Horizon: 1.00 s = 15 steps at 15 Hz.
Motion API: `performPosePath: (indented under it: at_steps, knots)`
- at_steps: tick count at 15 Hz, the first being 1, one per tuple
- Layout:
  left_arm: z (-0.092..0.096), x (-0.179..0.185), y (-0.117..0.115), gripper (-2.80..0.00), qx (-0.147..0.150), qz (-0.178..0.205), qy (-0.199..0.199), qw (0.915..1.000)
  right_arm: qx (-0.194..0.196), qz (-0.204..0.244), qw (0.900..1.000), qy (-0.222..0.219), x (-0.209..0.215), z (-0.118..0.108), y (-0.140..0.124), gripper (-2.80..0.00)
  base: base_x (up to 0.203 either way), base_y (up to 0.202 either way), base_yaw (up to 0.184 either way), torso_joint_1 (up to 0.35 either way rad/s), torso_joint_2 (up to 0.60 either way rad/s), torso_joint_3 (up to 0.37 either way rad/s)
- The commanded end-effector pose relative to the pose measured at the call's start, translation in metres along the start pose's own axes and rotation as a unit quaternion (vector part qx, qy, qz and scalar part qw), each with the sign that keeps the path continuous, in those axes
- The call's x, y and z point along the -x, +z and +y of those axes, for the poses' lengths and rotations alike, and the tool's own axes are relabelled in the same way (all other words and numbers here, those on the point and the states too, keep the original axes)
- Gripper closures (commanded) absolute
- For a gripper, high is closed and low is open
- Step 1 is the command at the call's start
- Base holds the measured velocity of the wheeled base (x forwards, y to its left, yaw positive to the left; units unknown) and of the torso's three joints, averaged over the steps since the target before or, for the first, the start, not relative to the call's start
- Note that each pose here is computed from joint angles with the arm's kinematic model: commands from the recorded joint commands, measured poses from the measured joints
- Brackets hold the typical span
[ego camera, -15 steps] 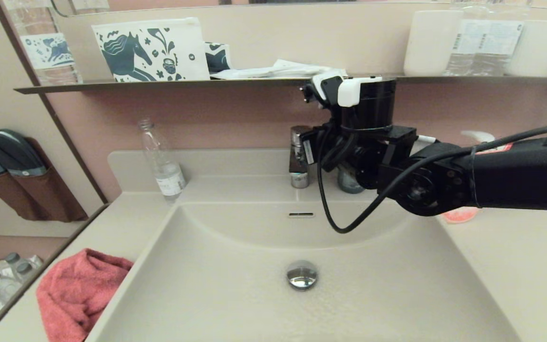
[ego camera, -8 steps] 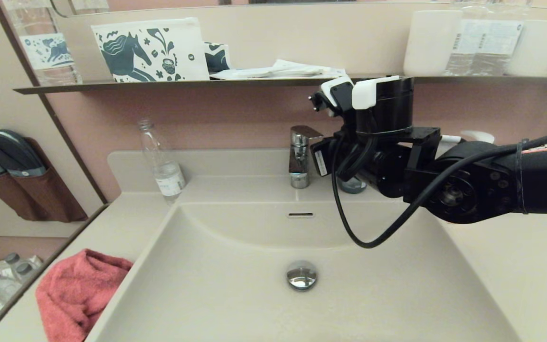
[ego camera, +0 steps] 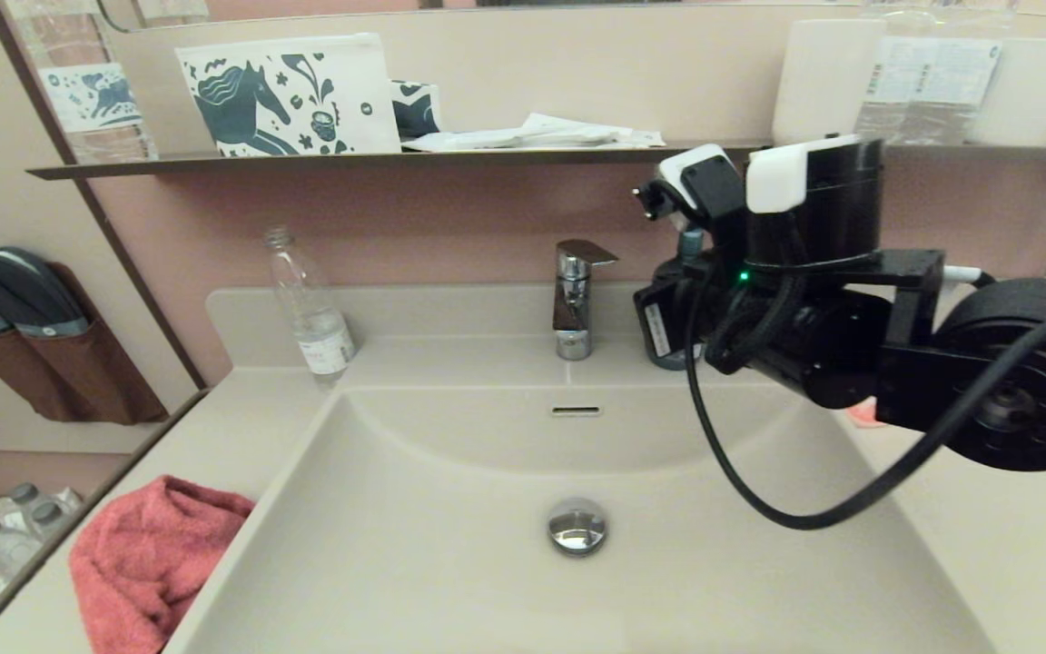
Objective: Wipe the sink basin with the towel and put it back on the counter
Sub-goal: Pick up the cloth
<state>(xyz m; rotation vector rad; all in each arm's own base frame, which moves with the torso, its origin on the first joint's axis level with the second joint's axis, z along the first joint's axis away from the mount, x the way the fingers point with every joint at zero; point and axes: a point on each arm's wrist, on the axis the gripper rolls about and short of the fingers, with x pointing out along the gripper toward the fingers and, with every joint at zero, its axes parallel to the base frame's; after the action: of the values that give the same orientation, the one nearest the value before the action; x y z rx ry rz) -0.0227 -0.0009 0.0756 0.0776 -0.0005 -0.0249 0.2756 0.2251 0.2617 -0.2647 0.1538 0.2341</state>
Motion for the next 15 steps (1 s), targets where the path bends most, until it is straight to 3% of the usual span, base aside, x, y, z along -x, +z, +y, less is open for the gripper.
performPosePath:
  at_steps: [1, 3, 4, 6, 8, 10, 12, 15]
  knots:
    - [0.0, 0.0, 0.0, 0.0, 0.0, 0.0, 0.0, 1.0, -0.003, -0.001, 1.0, -0.013, 0.04, -0.024, -0.005, 0.0, 0.0, 0.0, 0.0, 0.0, 0.0, 0.0]
    - [0.0, 0.0, 0.0, 0.0, 0.0, 0.0, 0.0, 1.0, -0.017, 0.003, 0.999, -0.04, 0.066, -0.047, -0.013, 0.0, 0.0, 0.0, 0.0, 0.0, 0.0, 0.0]
    - [0.0, 0.0, 0.0, 0.0, 0.0, 0.0, 0.0, 1.0, -0.029, 0.009, 0.997, -0.076, 0.072, -0.066, -0.019, 0.0, 0.0, 0.0, 0.0, 0.0, 0.0, 0.0]
    - [0.0, 0.0, 0.0, 0.0, 0.0, 0.0, 0.0, 1.0, -0.049, 0.028, 0.985, -0.164, 0.087, -0.102, -0.037, 0.0, 0.0, 0.0, 0.0, 0.0, 0.0, 0.0]
    - [0.0, 0.0, 0.0, 0.0, 0.0, 0.0, 0.0, 1.0, -0.071, 0.018, 0.974, -0.217, 0.118, -0.126, -0.044, 0.0, 0.0, 0.0, 0.0, 0.0, 0.0, 0.0]
    - [0.0, 0.0, 0.0, 0.0, 0.0, 0.0, 0.0, 1.0, -0.083, 0.005, 0.955, -0.285, 0.149, -0.149, -0.05, 0.0, 0.0, 0.0, 0.0, 0.0, 0.0, 0.0]
    - [0.0, 0.0, 0.0, 0.0, 0.0, 0.0, 0.0, 1.0, -0.098, -0.023, 0.926, -0.365, 0.191, -0.171, -0.052, 0.0, 0.0, 0.0, 0.0, 0.0, 0.0, 0.0]
    - [0.0, 0.0, 0.0, 0.0, 0.0, 0.0, 0.001, 1.0, -0.114, -0.076, 0.893, -0.428, 0.258, -0.175, -0.061, 0.0, 0.0, 0.0, 0.0, 0.0, 0.0, 0.0]
